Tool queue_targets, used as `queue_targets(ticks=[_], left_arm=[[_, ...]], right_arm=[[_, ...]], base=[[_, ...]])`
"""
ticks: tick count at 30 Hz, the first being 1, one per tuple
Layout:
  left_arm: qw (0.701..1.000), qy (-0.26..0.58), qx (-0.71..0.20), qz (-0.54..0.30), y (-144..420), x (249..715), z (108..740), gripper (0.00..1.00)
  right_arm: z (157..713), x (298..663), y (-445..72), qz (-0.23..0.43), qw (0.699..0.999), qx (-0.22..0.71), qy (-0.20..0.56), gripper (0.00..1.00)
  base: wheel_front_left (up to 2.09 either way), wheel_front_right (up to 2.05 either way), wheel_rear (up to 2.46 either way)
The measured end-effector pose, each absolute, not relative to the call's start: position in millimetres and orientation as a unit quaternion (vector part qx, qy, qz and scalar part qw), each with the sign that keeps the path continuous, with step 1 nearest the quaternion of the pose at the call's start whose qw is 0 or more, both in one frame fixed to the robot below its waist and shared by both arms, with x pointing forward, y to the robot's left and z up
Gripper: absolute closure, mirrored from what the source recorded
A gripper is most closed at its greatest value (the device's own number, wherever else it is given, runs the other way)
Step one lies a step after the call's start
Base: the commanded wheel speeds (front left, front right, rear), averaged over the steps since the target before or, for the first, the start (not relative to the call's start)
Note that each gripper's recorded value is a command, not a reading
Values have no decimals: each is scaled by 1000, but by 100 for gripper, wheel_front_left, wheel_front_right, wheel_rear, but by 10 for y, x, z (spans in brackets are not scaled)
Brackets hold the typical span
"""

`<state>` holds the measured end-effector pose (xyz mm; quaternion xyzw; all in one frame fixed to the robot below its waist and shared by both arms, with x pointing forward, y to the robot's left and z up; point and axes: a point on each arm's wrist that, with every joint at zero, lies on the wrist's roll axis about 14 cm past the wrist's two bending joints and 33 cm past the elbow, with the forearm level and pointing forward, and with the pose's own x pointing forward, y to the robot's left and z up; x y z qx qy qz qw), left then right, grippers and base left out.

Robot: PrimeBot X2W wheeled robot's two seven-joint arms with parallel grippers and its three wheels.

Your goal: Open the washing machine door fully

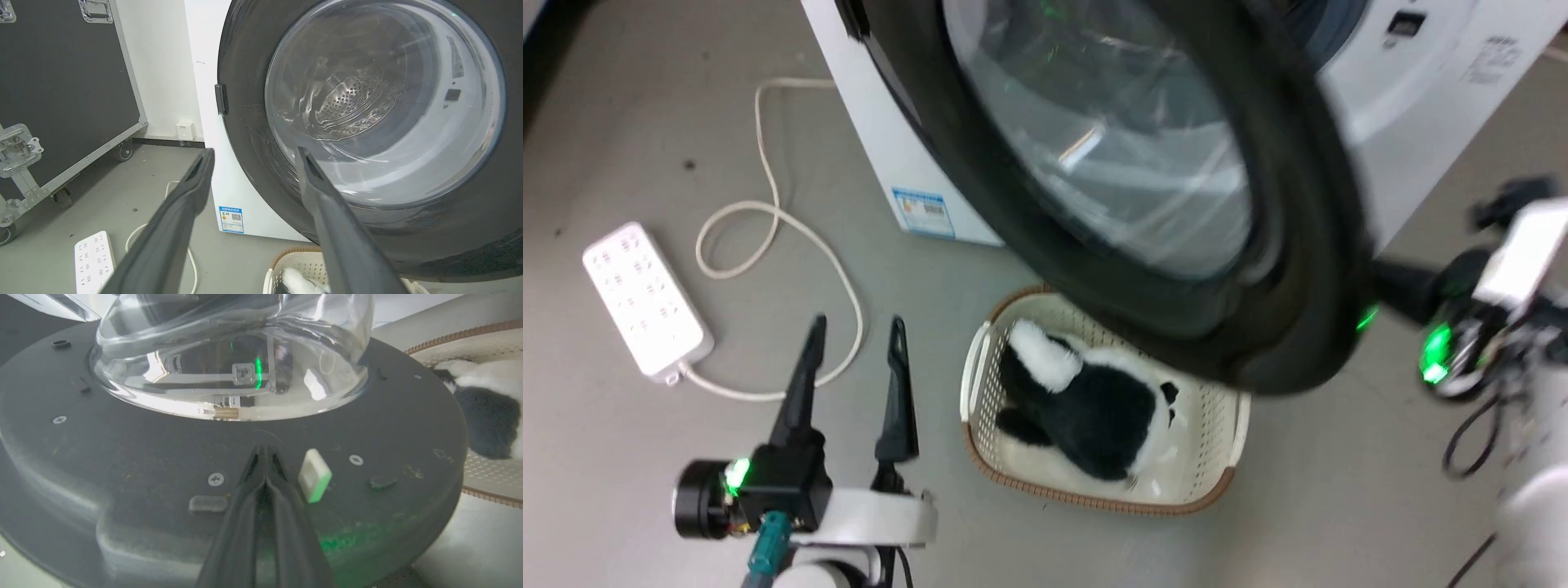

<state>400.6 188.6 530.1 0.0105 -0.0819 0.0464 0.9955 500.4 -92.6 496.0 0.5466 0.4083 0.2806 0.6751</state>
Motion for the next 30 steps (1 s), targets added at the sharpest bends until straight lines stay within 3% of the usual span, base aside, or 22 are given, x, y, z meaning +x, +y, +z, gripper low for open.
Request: queue_targets(ticks=[18, 26, 27, 28, 29, 30], left_arm=[[999, -35, -15, 12, 1794, 3391, 5057, 0], [999, -34, -25, 18, 1874, 3297, 5047, 0], [999, -39, -26, 20, 1896, 3285, 5076, 0], [999, -42, -27, 21, 1902, 3279, 5092, 0], [999, -42, -27, 21, 1902, 3279, 5092, 0], [998, -46, -33, 23, 1912, 3272, 5110, 0]], right_arm=[[4925, 3675, 381, 419, 588, 515, 462, 100], [4977, 3588, 558, 425, 590, 516, 453, 100], [4998, 3662, 508, 412, 609, 519, 435, 63], [5013, 3691, 470, 407, 619, 519, 427, 0], [5013, 3691, 470, 407, 619, 519, 427, 0], [5043, 3770, 352, 394, 655, 504, 401, 0]], base=[[0, 0, 0], [0, 0, 0], [0, 0, 0], [0, 0, 0], [0, 0, 0], [0, 0, 0]])
